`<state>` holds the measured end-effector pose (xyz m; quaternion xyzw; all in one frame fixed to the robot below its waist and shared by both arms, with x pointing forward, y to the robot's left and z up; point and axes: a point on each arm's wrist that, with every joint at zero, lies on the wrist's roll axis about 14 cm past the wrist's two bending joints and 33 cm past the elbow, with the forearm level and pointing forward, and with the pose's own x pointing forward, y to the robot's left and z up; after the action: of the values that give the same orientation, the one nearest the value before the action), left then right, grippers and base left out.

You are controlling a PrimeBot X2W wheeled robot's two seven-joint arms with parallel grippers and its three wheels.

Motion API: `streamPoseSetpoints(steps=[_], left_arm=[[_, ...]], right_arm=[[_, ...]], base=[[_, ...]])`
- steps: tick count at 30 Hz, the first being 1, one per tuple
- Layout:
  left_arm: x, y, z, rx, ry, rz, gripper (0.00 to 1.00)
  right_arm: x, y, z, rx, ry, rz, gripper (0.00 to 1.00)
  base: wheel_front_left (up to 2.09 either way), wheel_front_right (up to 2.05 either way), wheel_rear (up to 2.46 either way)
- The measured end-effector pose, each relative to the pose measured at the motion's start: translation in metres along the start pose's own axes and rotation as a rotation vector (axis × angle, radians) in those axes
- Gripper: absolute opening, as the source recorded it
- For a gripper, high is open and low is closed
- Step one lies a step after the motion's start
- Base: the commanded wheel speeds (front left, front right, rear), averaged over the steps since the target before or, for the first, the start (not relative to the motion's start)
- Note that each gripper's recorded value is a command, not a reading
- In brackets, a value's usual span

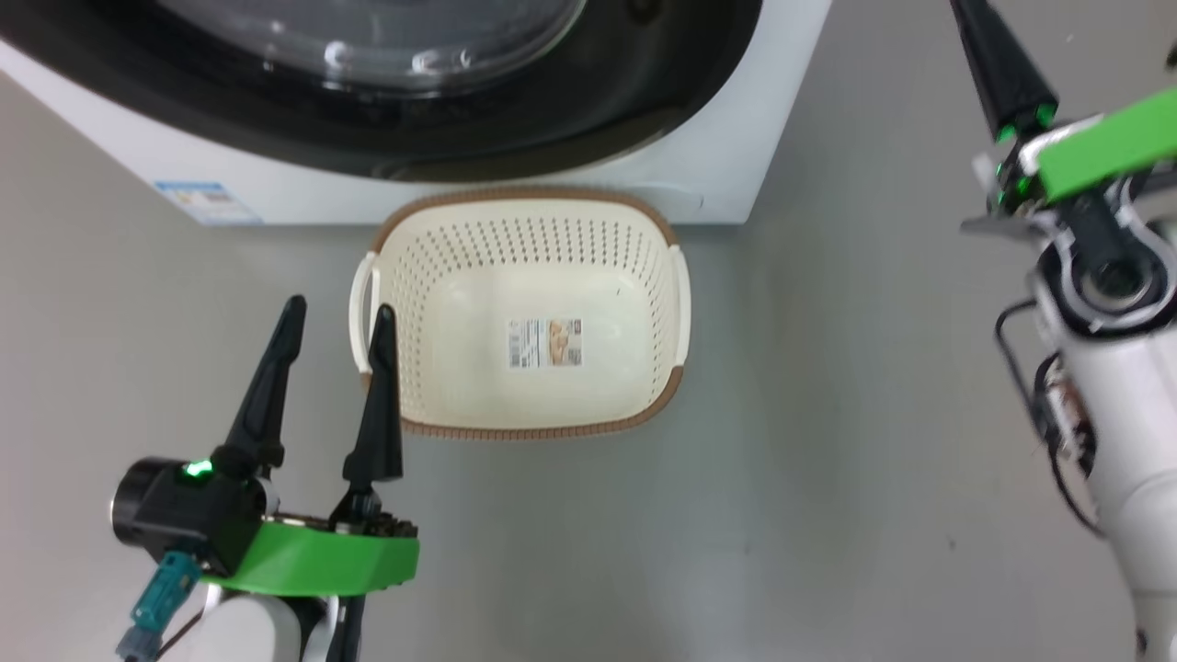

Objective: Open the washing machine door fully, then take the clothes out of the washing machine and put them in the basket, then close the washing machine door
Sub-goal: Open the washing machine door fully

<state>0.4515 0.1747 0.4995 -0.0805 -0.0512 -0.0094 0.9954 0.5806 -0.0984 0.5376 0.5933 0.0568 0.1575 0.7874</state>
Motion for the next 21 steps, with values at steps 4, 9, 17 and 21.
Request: streamPoseSetpoints(steps=[4, 9, 17, 21], left_arm=[[0.007, 0.003, -0.011, 0.005, 0.021, 0.007, 1.0], [0.01, 0.008, -0.028, 0.007, 0.059, 0.021, 1.0], [0.017, 0.01, -0.046, 0.001, 0.096, 0.027, 1.0], [0.016, 0.012, -0.054, 0.007, 0.119, 0.031, 1.0]], right_arm=[[0.022, -0.003, -0.01, 0.089, 0.12, 0.018, 0.0], [0.048, 0.001, -0.028, 0.144, 0.29, 0.066, 0.0], [0.073, -0.005, -0.046, 0.201, 0.425, 0.089, 0.0], [0.081, -0.008, -0.053, 0.232, 0.474, 0.092, 0.0]], base=[[0.0, 0.0, 0.0], [0.0, 0.0, 0.0], [0.0, 0.0, 0.0], [0.0, 0.0, 0.0]])
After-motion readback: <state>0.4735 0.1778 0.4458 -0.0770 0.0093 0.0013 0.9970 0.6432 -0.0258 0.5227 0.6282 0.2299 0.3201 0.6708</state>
